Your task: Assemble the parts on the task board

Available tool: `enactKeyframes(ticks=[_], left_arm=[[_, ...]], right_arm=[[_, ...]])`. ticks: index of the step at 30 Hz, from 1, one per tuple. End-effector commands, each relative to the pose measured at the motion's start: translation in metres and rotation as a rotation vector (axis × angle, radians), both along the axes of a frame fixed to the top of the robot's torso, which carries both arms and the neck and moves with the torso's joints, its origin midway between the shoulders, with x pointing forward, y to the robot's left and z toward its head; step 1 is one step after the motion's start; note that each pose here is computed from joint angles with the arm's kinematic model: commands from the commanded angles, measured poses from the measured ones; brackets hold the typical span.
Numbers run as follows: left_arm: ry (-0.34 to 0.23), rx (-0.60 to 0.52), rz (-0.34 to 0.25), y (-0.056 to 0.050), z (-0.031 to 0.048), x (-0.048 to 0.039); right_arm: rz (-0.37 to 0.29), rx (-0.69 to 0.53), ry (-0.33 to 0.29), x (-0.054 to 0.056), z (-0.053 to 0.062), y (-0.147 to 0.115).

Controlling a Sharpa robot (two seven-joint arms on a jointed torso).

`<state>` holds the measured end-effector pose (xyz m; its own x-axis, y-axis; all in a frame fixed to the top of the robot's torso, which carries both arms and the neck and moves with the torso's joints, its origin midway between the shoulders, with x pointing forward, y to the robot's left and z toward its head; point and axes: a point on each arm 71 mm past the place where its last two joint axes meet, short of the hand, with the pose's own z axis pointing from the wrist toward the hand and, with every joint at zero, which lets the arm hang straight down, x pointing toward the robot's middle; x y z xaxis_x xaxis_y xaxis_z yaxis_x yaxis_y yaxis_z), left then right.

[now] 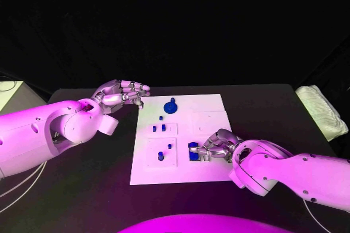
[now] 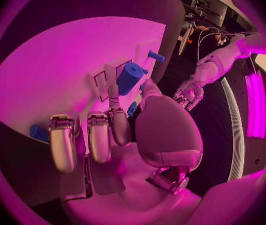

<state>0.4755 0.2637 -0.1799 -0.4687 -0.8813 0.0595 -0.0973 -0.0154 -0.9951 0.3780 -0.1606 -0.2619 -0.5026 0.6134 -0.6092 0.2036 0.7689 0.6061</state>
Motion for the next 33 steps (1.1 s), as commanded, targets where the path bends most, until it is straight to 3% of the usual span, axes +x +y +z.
enactKeyframes(ticks=[1, 14, 33], left_arm=[[0.001, -0.012, -0.013, -0.0018, 0.0005, -0.0007], [0.003, -0.011, -0.013, -0.0011, 0.0002, -0.0002], [0.006, -0.009, -0.011, -0.0001, -0.0003, 0.0002]], right_arm=[[0.035, -0.002, -0.03, -0.0002, 0.0017, 0.0014], [0.113, -0.023, -0.088, -0.0017, 0.0057, 0.0026], [0.114, -0.041, -0.136, 0.0005, 0.0076, 0.0009]])
